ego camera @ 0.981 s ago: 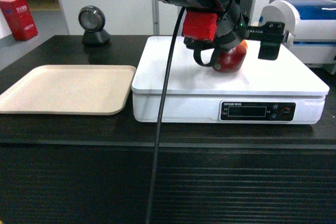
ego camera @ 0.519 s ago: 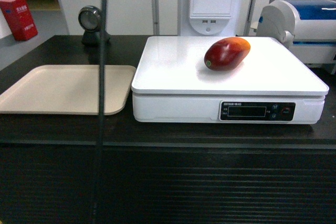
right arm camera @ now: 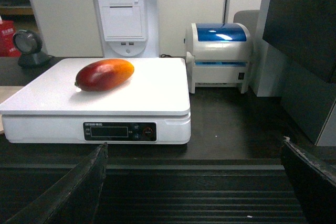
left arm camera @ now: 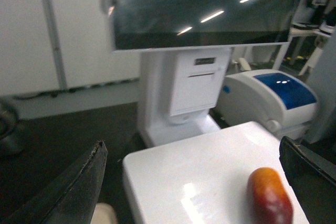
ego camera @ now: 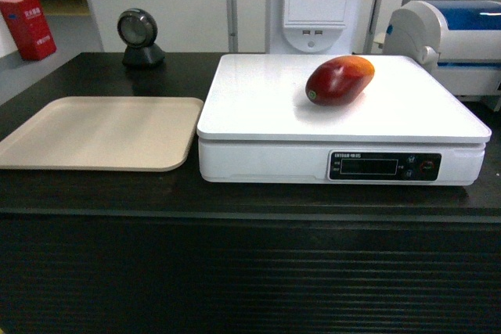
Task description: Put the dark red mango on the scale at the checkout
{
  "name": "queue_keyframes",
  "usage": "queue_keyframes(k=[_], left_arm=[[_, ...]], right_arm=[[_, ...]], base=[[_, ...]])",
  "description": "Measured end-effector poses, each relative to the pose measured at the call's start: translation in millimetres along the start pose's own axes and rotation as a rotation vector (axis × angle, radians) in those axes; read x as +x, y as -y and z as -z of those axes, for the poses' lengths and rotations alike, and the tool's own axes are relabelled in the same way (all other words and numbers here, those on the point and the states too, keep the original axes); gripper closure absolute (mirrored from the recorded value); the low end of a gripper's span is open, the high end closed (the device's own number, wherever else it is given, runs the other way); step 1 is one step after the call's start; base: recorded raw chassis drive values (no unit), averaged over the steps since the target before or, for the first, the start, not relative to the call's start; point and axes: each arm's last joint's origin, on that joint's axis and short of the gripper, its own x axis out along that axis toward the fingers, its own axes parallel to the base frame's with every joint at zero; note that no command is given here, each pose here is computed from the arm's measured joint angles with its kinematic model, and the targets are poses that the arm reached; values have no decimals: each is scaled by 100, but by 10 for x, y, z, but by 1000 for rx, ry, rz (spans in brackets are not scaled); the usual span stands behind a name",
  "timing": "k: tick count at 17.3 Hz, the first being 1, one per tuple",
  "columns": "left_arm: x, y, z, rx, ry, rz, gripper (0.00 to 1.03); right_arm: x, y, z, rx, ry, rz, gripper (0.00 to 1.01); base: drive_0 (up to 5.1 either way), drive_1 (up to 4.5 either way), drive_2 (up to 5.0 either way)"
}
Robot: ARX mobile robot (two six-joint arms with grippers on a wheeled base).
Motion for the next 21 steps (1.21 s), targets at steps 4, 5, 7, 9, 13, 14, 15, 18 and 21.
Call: queue_keyframes(k=[4,5,7,9,13,14,15,18,21], left_arm=[[-797,-498,-82,-33,96,-80,5],[-967,-562,-126,-39,125,-103,5],[-1157,-676,-157,-34,158,-142,5],[-1410,-637,-3,9,99,-393,23],[-1930,-318,514,107,101,-464,68],[-1986,-263,669,102,83,-462,79],[-2054,-210,835,95,60,-462,91],[-2250,-60,1067,102,71,-464,101],[-2353,107,1270,99,56,-451,101]], right_arm=[[0,0,0,0,0,0,3],[0,0,0,0,0,0,3],[0,0,0,0,0,0,3],[0,0,0,0,0,0,3],[0,0,0,0,0,0,3],[0,0,0,0,0,0,3],[0,0,0,0,0,0,3],[0,0,0,0,0,0,3],[0,0,0,0,0,0,3]], base=[[0,0,0],[0,0,0],[0,0,0],[0,0,0],[0,0,0],[0,0,0],[0,0,0],[0,0,0],[0,0,0]])
